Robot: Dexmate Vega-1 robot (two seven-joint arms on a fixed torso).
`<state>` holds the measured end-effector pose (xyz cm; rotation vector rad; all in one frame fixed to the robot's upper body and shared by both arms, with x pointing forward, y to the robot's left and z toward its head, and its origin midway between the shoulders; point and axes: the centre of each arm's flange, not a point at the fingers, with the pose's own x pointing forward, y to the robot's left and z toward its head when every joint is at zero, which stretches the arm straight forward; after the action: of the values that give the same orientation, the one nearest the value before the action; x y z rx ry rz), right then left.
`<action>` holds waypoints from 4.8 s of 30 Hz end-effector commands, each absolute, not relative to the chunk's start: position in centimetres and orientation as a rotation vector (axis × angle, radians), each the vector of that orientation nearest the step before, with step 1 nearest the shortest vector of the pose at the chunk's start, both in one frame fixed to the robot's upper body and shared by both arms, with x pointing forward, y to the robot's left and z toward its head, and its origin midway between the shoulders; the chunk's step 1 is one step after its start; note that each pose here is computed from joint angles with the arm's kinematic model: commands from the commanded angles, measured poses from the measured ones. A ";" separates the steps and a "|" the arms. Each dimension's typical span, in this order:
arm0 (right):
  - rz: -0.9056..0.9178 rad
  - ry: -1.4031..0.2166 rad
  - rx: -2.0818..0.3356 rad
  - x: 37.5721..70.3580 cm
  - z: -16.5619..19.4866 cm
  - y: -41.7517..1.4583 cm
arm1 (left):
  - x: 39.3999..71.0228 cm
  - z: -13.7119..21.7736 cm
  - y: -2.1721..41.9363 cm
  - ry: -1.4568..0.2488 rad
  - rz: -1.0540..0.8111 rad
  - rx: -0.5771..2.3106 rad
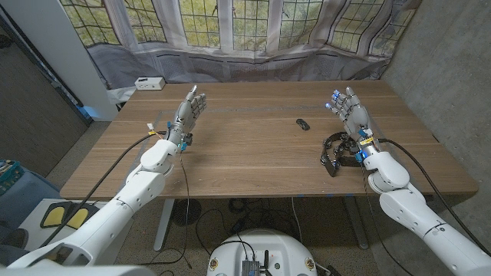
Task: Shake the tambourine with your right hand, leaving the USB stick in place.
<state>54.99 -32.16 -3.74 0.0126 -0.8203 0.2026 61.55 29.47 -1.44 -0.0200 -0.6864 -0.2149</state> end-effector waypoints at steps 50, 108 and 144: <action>0.104 -0.841 -0.035 48.0 -6.5 -36.3 | 63.2 -0.4 27.7 -0.686 -0.250 -0.019; -0.040 -0.888 -0.064 42.2 -10.5 -37.5 | 62.2 -0.7 26.4 -0.679 -0.274 -0.005; -0.259 -0.900 -0.420 40.5 -11.8 -38.7 | 61.7 -1.2 26.2 -0.672 -0.274 0.011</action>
<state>41.05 -38.57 -11.64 -0.2967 -0.9087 -0.1826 61.95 26.19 -1.12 0.0103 -0.6687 -0.2804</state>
